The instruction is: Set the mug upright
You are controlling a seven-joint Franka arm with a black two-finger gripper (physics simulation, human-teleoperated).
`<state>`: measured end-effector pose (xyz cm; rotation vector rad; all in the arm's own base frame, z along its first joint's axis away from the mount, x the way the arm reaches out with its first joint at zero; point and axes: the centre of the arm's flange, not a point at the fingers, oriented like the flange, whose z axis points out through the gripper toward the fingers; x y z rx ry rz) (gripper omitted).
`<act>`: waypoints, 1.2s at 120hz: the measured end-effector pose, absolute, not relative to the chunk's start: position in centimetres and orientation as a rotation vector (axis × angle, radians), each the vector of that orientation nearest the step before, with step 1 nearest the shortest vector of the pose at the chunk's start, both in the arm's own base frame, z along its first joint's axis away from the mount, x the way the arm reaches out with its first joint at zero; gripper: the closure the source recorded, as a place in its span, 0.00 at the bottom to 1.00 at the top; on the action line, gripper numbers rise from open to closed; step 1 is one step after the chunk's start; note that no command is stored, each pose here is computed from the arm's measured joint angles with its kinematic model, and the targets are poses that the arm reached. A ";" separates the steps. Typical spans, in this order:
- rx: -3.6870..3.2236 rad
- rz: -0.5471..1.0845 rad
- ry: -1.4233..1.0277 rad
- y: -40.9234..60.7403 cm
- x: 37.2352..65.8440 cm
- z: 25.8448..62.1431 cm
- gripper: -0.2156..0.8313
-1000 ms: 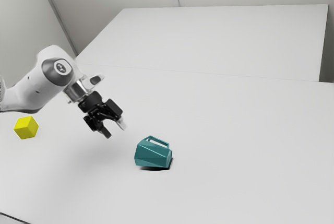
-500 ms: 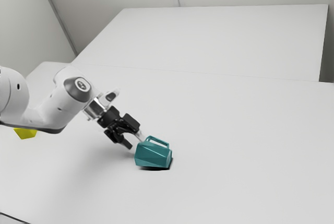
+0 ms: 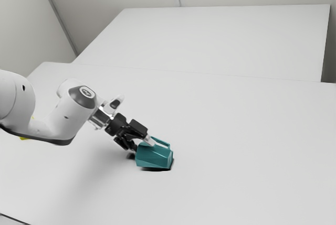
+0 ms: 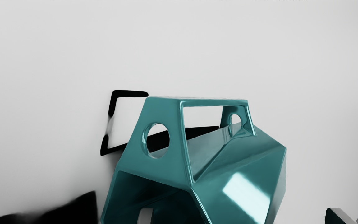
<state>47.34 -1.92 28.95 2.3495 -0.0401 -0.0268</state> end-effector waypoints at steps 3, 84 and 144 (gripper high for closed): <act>2.345 -0.024 -0.042 -2.1 47.3 28.9 0.21; 2.254 0.030 -0.035 -2.5 45.6 28.1 0.41; 2.215 0.057 -0.033 -3.2 45.2 27.7 0.75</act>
